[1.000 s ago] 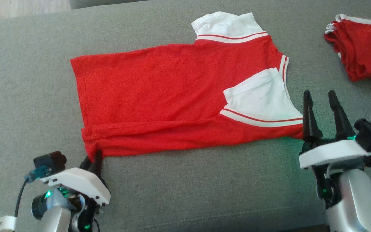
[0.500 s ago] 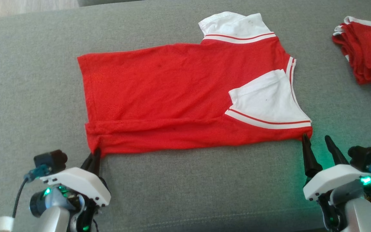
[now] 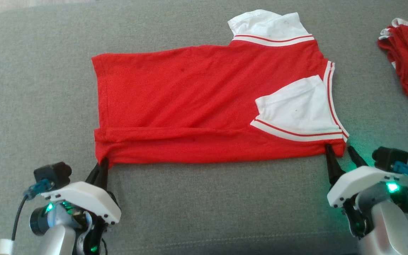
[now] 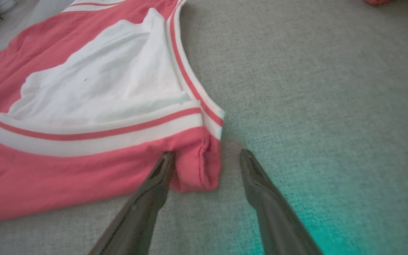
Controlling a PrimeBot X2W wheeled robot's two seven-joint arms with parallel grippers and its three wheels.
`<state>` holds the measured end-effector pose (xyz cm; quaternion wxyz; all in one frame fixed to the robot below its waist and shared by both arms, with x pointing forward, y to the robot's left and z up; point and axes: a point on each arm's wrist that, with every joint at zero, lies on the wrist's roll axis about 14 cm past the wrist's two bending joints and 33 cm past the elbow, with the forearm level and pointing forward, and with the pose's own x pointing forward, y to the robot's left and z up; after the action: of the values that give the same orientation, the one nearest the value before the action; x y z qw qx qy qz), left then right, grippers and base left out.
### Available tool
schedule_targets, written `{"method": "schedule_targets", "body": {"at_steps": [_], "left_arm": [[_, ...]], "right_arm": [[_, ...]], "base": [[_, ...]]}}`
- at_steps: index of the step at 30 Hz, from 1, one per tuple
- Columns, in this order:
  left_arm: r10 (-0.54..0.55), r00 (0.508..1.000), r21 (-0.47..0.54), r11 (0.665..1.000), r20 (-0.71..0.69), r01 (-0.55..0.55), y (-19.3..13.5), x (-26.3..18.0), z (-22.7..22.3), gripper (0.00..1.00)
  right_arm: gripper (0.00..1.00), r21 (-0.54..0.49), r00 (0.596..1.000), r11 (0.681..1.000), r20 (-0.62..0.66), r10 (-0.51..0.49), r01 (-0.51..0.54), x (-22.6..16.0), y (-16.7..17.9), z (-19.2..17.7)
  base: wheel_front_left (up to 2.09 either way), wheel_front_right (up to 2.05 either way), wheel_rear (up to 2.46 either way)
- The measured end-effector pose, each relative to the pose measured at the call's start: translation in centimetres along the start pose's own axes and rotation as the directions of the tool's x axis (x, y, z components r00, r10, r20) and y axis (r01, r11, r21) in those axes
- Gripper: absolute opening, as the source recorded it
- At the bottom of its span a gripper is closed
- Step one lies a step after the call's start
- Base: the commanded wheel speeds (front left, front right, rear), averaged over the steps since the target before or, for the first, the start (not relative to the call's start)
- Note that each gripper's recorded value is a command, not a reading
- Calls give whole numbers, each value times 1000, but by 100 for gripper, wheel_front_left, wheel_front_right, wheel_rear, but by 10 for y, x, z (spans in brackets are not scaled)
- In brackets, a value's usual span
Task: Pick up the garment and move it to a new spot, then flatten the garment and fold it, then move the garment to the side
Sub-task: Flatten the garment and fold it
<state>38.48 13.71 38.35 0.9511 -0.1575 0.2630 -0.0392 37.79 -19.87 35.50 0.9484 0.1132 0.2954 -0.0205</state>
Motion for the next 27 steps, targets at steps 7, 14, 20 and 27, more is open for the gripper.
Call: {"method": "schedule_targets", "body": {"at_steps": [7, 14, 20, 27], "left_arm": [[4, 1000, 5, 1000, 12, -4, 2, -3, 2, 0], [-36, 996, 37, 999, 76, 34, -5, -12, 23, 0], [-66, 998, 68, 996, 23, 65, -8, -30, 9, 0], [-60, 993, 69, 995, -104, 67, -3, -55, -27, 0]], "right_arm": [[0, 3, 1000, 1000, 5, 20, -20, 2, 7, 6], [0, -1, 996, 1000, 82, 20, -20, -17, 6, 28], [0, 6, 998, 1000, 56, 2, -3, -46, -4, 19], [0, 37, 999, 999, -29, -38, 39, -75, -20, -9]], "base": [[0, 0, 0], [0, 0, 0], [0, 0, 0], [0, 0, 0]]}}
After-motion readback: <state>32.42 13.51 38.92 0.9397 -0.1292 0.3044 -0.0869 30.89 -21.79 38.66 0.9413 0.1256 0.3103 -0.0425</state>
